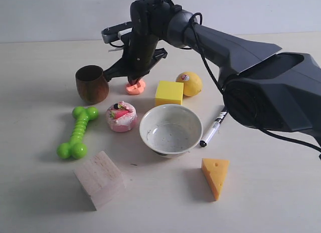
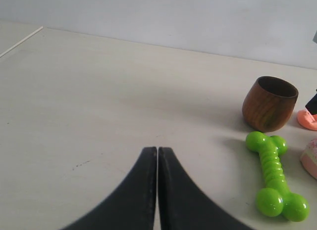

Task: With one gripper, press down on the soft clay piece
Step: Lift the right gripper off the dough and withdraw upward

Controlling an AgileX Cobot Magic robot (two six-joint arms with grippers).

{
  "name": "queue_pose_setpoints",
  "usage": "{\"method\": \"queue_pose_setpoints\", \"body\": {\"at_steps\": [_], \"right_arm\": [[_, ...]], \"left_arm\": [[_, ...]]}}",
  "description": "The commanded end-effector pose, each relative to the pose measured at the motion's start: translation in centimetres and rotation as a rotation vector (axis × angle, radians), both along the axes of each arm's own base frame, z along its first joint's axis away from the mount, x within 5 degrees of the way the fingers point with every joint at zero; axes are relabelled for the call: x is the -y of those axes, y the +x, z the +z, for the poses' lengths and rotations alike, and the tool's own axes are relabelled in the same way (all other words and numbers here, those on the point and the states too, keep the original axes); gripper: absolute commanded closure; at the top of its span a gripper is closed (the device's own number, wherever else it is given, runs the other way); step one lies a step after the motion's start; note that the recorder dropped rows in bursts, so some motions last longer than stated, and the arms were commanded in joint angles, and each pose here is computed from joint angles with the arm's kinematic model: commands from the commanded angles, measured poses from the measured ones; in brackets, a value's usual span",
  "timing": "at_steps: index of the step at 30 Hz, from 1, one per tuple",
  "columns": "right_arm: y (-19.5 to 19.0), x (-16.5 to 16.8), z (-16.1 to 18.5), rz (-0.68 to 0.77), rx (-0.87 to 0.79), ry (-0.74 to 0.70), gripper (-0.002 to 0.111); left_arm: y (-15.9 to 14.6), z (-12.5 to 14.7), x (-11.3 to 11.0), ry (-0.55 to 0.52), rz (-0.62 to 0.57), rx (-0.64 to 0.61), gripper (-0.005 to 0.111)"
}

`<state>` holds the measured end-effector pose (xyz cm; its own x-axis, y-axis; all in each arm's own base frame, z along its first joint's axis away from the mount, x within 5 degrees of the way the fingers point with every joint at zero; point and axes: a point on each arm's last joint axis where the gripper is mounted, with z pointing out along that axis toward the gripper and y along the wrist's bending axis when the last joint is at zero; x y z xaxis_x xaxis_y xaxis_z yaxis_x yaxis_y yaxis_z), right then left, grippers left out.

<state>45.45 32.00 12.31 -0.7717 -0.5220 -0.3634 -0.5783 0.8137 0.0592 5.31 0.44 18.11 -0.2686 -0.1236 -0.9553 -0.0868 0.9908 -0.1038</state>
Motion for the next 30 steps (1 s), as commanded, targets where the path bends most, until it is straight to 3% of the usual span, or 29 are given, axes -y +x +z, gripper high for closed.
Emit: {"method": "queue_pose_setpoints", "body": {"at_steps": [1, 9, 22, 30], "right_arm": [[0.2, -0.2, 2.1, 0.001, 0.06, 0.041, 0.108], [-0.7, 1.1, 5.3, -0.013, 0.036, -0.055, 0.108], [-3.2, 2.8, 19.3, -0.106, 0.239, 0.154, 0.108], [-6.6, 5.2, 27.2, -0.124, 0.326, 0.235, 0.108]], "left_arm": [[0.0, 0.0, 0.0, 0.0, -0.001, 0.007, 0.103], [0.0, 0.0, 0.0, 0.0, -0.001, 0.007, 0.103], [0.0, 0.0, 0.0, 0.0, -0.001, 0.007, 0.103], [0.0, 0.0, 0.0, 0.0, -0.001, 0.007, 0.103]]}}
